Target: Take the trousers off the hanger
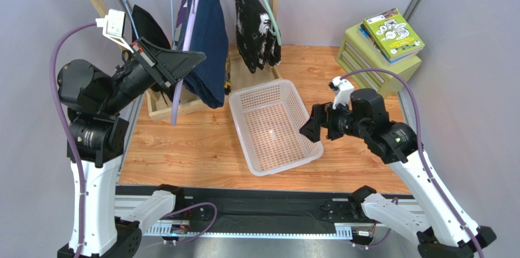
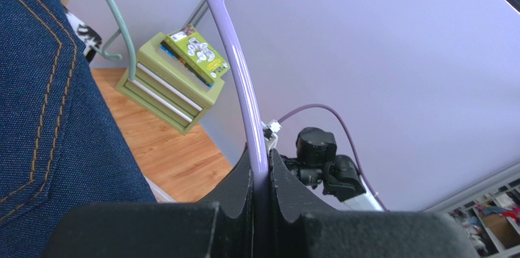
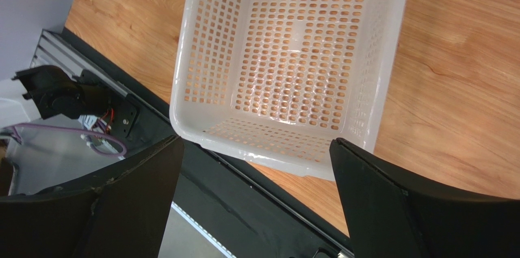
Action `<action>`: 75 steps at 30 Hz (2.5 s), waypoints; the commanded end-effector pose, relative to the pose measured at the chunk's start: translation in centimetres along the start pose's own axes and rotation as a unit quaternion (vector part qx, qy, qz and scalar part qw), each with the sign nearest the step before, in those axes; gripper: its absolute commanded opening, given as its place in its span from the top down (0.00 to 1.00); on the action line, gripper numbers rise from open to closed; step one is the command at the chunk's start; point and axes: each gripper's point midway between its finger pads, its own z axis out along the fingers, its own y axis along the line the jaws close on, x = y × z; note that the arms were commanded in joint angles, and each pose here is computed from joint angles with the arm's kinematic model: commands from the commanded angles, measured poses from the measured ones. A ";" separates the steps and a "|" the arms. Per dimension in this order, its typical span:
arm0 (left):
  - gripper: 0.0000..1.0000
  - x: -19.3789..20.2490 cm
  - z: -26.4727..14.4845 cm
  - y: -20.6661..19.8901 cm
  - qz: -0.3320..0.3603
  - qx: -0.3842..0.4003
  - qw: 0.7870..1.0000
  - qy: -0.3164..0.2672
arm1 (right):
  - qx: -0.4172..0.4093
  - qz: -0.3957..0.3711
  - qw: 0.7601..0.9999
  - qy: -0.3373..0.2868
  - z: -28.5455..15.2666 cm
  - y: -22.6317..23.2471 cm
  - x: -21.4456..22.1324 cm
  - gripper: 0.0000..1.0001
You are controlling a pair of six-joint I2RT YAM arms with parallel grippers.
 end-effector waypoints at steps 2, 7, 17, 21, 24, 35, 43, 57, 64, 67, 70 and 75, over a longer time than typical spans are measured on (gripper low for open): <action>1.00 0.1 -2.1 -3.3 0.019 0.050 0.998 -0.022 | -0.011 -0.056 0.998 -0.021 0.5 3.7 -2.1 0.03; 1.00 1.1 -4.2 -2.3 -0.032 -0.002 0.999 -0.041 | -0.063 -0.115 0.990 -0.046 0.8 10.3 -2.4 0.03; 1.00 1.8 -7.4 -2.0 -0.081 -0.069 0.992 -0.071 | -0.130 -0.194 0.957 -0.171 0.2 22.3 -7.0 0.03; 1.00 2.2 -7.7 -1.8 -0.102 -0.078 0.989 -0.072 | -0.169 -0.230 0.934 -0.217 -0.5 26.7 -8.2 0.04; 1.00 2.3 -7.8 -1.9 -0.118 -0.078 0.987 -0.071 | -0.200 -0.249 0.913 -0.252 -0.5 29.5 -8.8 0.04; 1.00 1.9 -8.6 -3.3 -0.113 -0.064 0.988 -0.081 | -0.295 -0.245 0.879 -0.284 1.5 36.2 -8.7 0.10; 1.00 2.1 -8.4 -3.2 -0.118 -0.062 0.988 -0.075 | -0.277 -0.255 0.888 -0.265 4.6 36.8 -7.4 0.09; 1.00 2.2 -8.3 -3.5 -0.119 -0.054 0.989 -0.068 | -0.183 -0.224 0.907 -0.306 7.5 35.2 -10.2 0.22; 1.00 2.5 -8.3 -3.5 -0.111 -0.049 0.991 -0.062 | -0.150 -0.235 0.904 -0.324 8.1 34.2 -11.5 0.39; 1.00 2.7 -8.3 -3.7 -0.101 -0.043 0.992 -0.056 | -0.157 -0.251 0.902 -0.315 8.0 34.2 -11.2 0.37; 1.00 2.9 -8.3 -3.7 -0.092 -0.039 0.994 -0.049 | -0.168 -0.257 0.900 -0.308 7.5 34.1 -11.0 0.31; 1.00 3.0 -8.2 -4.1 -0.074 -0.027 0.996 -0.040 | -0.198 -0.293 0.895 -0.274 6.8 34.2 -9.3 0.25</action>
